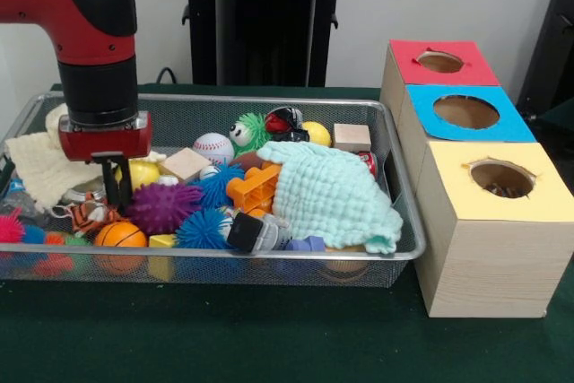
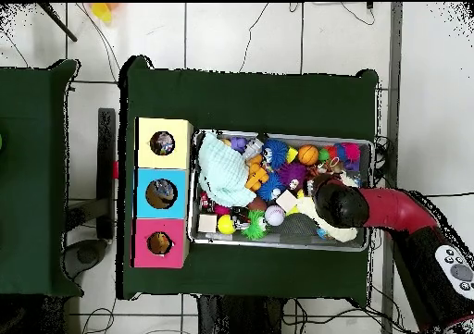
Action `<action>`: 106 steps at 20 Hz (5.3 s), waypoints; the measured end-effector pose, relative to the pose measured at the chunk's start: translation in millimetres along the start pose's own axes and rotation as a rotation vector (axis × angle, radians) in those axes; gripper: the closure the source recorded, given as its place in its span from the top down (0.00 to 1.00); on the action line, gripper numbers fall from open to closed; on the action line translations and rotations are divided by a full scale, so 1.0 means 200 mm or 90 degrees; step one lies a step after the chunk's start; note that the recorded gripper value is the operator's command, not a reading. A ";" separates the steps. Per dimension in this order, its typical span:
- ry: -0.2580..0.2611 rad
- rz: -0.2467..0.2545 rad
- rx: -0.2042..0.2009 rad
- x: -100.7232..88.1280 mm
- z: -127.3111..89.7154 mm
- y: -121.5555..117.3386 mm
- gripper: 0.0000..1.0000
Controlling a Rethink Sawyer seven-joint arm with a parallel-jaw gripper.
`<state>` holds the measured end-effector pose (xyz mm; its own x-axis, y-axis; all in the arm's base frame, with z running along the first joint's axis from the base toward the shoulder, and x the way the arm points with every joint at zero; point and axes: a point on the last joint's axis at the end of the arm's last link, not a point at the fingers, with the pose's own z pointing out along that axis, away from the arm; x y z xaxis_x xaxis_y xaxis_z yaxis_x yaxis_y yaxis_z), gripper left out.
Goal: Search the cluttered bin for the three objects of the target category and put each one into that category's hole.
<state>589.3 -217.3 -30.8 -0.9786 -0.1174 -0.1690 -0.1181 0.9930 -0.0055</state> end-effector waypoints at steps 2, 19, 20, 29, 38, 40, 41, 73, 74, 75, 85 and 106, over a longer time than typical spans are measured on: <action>0.001 0.000 0.000 0.01 0.00 0.00 0.00; 0.003 0.004 -0.002 0.03 0.00 -0.01 1.00; 0.003 0.005 -0.003 0.03 0.01 -0.01 1.00; 0.002 0.035 -0.014 0.02 -0.03 -0.08 1.00; 0.045 0.063 -0.028 0.00 -0.14 -0.18 1.00; 0.042 0.066 -0.028 -0.01 -0.13 -0.20 1.00; 0.041 0.067 -0.028 -0.01 -0.13 -0.20 1.00; -0.008 0.046 -0.040 -0.08 0.08 -0.16 0.00; -0.010 0.046 -0.041 -0.08 0.08 -0.16 0.00; -0.012 0.046 -0.040 -0.08 0.09 -0.16 0.00; -0.033 0.038 -0.024 -0.10 0.05 -0.19 0.00; -0.006 0.092 -0.053 -0.22 -0.36 -0.18 0.00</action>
<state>624.2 -249.4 48.7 -0.9849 0.0267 -0.1708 0.0093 0.9948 0.1017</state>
